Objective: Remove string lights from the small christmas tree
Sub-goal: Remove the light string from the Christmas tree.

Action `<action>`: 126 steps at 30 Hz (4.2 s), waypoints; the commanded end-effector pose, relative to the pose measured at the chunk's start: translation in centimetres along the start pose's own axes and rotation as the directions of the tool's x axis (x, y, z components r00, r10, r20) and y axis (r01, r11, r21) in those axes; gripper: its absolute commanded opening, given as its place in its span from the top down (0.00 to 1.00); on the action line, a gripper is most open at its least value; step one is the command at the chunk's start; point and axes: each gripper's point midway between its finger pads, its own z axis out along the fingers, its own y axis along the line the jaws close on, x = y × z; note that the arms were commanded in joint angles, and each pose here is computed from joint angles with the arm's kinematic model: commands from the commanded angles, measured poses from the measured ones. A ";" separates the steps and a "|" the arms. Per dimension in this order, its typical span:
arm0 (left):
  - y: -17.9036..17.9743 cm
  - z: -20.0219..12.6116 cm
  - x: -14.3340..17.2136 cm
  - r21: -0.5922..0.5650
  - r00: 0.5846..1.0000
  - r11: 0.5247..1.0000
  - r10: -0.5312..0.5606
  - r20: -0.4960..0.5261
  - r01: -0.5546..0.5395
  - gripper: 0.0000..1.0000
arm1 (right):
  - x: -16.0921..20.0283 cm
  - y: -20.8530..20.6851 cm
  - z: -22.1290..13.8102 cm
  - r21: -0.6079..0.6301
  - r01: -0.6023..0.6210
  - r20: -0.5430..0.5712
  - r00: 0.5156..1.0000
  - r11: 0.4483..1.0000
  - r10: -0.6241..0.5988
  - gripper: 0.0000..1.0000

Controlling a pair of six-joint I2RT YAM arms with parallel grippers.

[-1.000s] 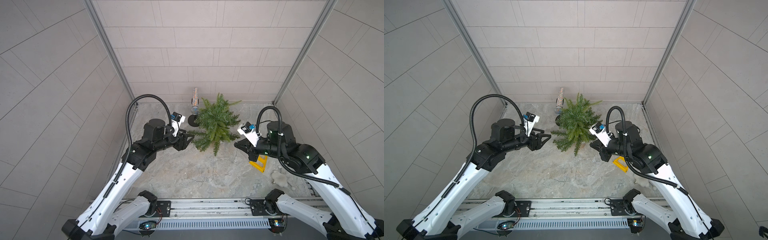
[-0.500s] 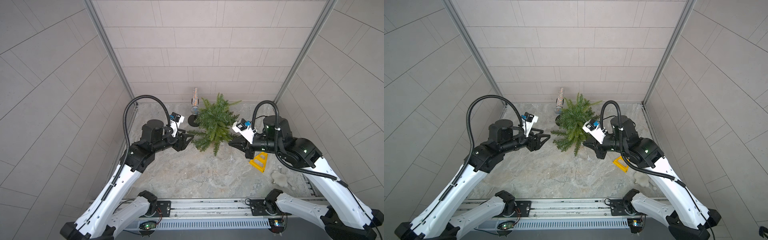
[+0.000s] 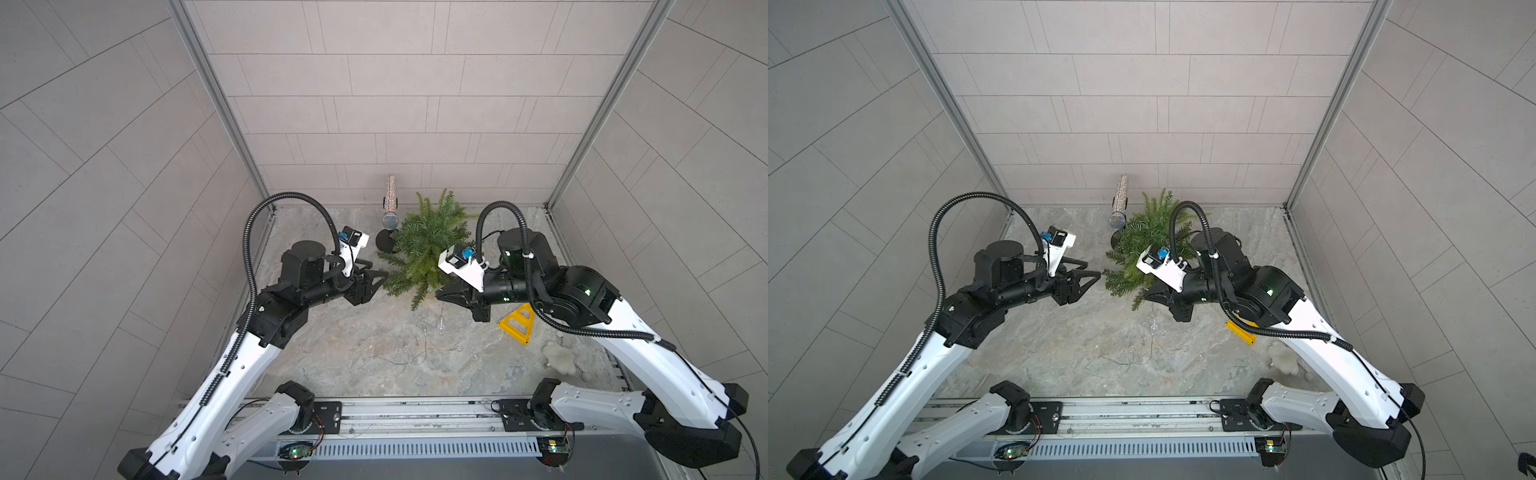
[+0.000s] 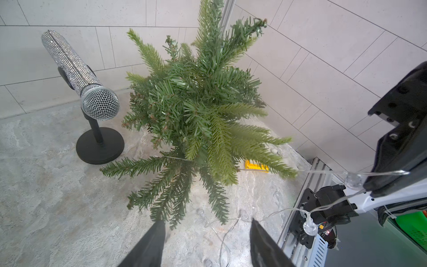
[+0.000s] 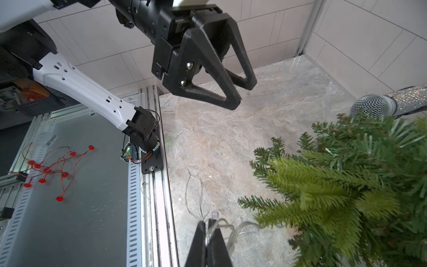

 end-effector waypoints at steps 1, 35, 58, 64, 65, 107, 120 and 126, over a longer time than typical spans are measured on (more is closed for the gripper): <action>-0.1 -0.1 0.1 0.007 1.000 1.000 0.018 0.008 -0.018 0.38 | 0.3 0.8 -1.2 0.001 0.013 -0.007 1.000 1.000 -0.013 1.00; -2.0 -0.3 0.4 0.118 0.997 0.990 0.078 -0.004 -0.077 0.38 | 0.6 0.5 0.1 -0.021 0.008 -0.004 1.000 1.000 -0.008 1.00; -2.4 0.3 0.5 0.162 0.994 0.981 0.109 -0.023 -0.104 0.38 | 4.3 1.1 1.3 -0.048 -0.043 -0.076 0.996 0.998 0.039 1.00; -2.5 0.5 0.7 0.175 0.994 0.980 0.104 -0.033 -0.096 0.38 | 4.8 1.2 1.4 -0.045 -0.066 -0.066 0.996 0.997 0.063 1.00; -2.7 0.6 0.8 0.186 0.994 0.978 0.107 -0.035 -0.098 0.38 | 4.7 1.2 1.4 -0.048 -0.064 -0.066 0.996 0.997 0.060 1.00; -12.6 3.2 3.8 0.567 0.878 0.707 0.474 0.064 -0.423 0.45 | 3.2 4.7 1.9 -0.310 0.109 -0.119 0.981 0.944 -0.152 1.00; -11.7 6.4 5.0 0.527 0.844 0.714 0.536 0.012 -0.461 0.35 | 3.1 4.4 1.3 -0.323 0.148 -0.138 0.970 0.935 -0.201 1.00; -11.4 7.7 5.8 0.500 0.841 0.727 0.541 0.005 -0.470 0.32 | 2.0 4.0 0.9 -0.306 0.167 -0.095 0.974 0.937 -0.205 1.00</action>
